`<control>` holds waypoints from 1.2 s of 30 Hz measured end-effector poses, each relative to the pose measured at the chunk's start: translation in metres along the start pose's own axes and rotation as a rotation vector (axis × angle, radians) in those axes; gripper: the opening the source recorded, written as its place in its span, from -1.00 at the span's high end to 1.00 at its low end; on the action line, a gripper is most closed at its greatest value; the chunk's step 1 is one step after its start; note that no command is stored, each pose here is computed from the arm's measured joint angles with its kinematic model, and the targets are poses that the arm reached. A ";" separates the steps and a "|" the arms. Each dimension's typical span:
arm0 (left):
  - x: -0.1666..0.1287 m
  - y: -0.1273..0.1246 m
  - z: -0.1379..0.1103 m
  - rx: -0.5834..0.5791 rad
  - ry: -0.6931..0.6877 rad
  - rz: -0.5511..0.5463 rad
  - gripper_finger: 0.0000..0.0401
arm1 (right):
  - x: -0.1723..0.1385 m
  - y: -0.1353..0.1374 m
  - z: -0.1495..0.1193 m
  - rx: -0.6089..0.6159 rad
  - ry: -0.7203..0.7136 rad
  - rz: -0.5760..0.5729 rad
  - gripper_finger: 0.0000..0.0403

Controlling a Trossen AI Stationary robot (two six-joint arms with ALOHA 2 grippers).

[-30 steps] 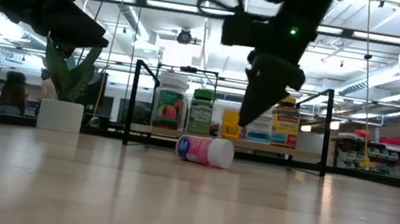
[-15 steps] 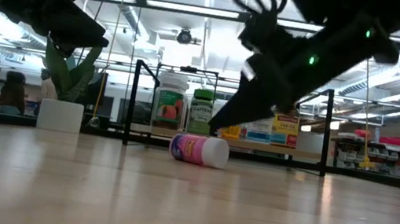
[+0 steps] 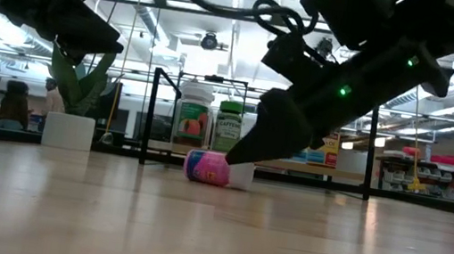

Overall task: Pick and place medicine bottles onto shelf by color
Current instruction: Put the pink pill bottle on the shelf

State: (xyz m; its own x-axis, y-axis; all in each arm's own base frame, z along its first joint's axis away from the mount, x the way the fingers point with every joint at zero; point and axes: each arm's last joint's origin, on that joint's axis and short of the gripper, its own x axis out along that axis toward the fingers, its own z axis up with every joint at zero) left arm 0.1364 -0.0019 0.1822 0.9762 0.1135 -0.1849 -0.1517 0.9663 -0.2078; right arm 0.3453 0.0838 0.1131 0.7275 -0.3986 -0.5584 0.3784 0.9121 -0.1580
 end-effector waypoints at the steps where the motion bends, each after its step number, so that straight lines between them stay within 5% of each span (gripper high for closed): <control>1: 0.000 0.000 0.000 0.000 0.000 0.000 0.28 | 0.000 0.000 0.001 0.003 -0.003 0.001 -0.45; 23: 0.000 0.000 0.000 -0.006 0.000 0.000 0.26 | 0.011 -0.019 -0.010 0.014 0.056 0.023 -0.43; 36: 0.000 0.000 0.000 -0.007 0.000 0.000 0.28 | 0.011 -0.019 -0.012 0.010 0.048 0.027 -0.06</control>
State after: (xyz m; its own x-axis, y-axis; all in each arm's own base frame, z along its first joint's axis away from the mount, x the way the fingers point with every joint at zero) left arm 0.1364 -0.0019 0.1821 0.9761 0.1135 -0.1853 -0.1529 0.9647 -0.2143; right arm 0.3389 0.0630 0.1005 0.7092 -0.3686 -0.6009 0.3649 0.9213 -0.1344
